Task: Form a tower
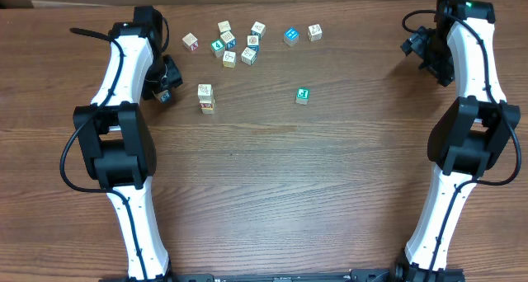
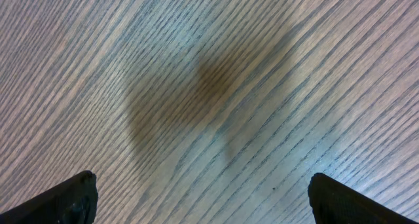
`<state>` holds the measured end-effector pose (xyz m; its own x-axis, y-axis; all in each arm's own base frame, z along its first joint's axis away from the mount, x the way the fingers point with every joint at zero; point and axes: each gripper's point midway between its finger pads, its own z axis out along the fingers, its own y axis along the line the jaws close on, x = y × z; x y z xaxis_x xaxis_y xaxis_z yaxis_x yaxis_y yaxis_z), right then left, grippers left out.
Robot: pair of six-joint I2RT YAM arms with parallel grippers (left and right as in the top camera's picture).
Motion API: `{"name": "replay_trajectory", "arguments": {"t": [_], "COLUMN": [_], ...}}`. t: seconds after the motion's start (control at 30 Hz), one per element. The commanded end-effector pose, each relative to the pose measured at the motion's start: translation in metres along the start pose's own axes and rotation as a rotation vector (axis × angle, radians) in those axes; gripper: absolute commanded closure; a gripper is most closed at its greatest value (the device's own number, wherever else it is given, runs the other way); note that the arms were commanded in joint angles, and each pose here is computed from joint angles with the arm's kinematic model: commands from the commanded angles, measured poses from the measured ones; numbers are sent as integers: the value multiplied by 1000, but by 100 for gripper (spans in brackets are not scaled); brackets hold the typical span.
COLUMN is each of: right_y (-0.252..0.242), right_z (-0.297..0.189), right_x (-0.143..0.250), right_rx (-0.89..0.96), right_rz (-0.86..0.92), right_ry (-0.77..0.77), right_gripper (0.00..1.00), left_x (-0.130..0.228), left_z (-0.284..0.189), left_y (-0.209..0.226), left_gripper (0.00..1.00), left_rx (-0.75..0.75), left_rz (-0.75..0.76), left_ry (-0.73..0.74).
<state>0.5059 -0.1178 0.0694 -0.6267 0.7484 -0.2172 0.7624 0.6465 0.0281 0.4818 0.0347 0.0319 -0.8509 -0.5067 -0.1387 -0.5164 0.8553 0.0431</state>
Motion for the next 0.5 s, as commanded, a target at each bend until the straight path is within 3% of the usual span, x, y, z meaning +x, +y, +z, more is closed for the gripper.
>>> {"name": "replay_trajectory", "arguments": {"t": [0.0,0.47], "right_y": [1,1], "right_z": [-26,-26], "right_x": [-10,-10], "right_rx": [-33,-33], "right_rz": [9,9], "right_ry": [-47,-48], "right_gripper": [0,0], "left_x": [-4,-8], "left_z": [-7,-2], "left_y": [6,10], "left_gripper": [49,51], "left_rx": [-27,-42], "left_rz": [-23,-33], "left_ry": [-30,-41]}}
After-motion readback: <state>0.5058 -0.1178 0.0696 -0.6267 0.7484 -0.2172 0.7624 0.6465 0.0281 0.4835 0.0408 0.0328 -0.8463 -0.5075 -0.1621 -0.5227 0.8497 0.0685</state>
